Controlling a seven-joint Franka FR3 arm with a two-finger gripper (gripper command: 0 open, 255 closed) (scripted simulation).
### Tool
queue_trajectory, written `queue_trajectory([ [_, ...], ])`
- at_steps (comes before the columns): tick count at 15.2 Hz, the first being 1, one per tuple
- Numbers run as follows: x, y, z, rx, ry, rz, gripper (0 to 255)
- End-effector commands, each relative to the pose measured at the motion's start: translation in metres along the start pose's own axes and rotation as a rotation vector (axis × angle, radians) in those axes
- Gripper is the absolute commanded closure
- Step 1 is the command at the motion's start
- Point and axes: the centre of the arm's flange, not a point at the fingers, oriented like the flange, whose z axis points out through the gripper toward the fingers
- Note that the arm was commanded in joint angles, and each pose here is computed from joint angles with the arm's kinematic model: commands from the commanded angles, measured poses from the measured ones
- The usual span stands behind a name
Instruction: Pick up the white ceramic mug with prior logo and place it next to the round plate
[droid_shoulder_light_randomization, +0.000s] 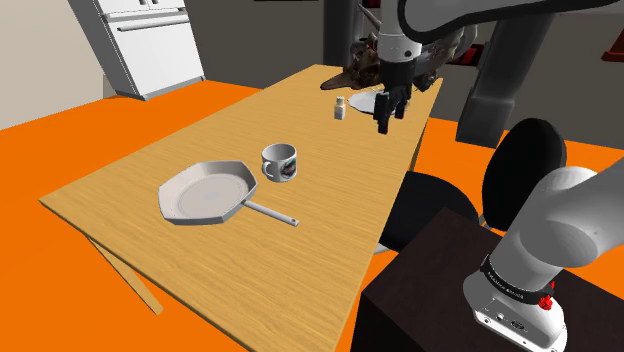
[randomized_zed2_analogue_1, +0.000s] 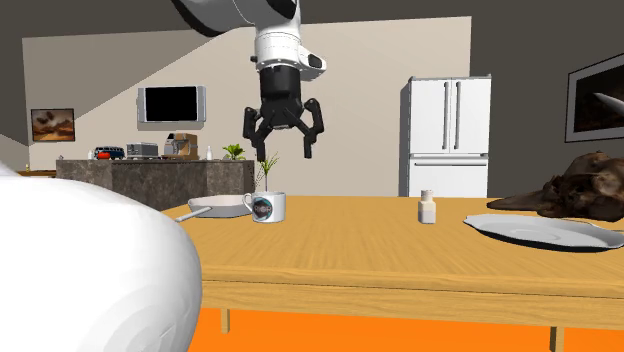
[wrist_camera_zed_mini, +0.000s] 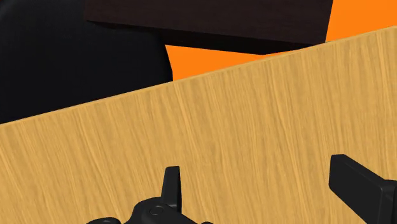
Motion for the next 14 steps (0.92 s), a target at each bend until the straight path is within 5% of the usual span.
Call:
queue_trajectory([
  [1, 0.022, -0.008, 0.008, 0.01, 0.007, 0.0, 0],
  [14, 0.169, -0.063, 0.052, 0.074, 0.044, 0.0, 0],
])
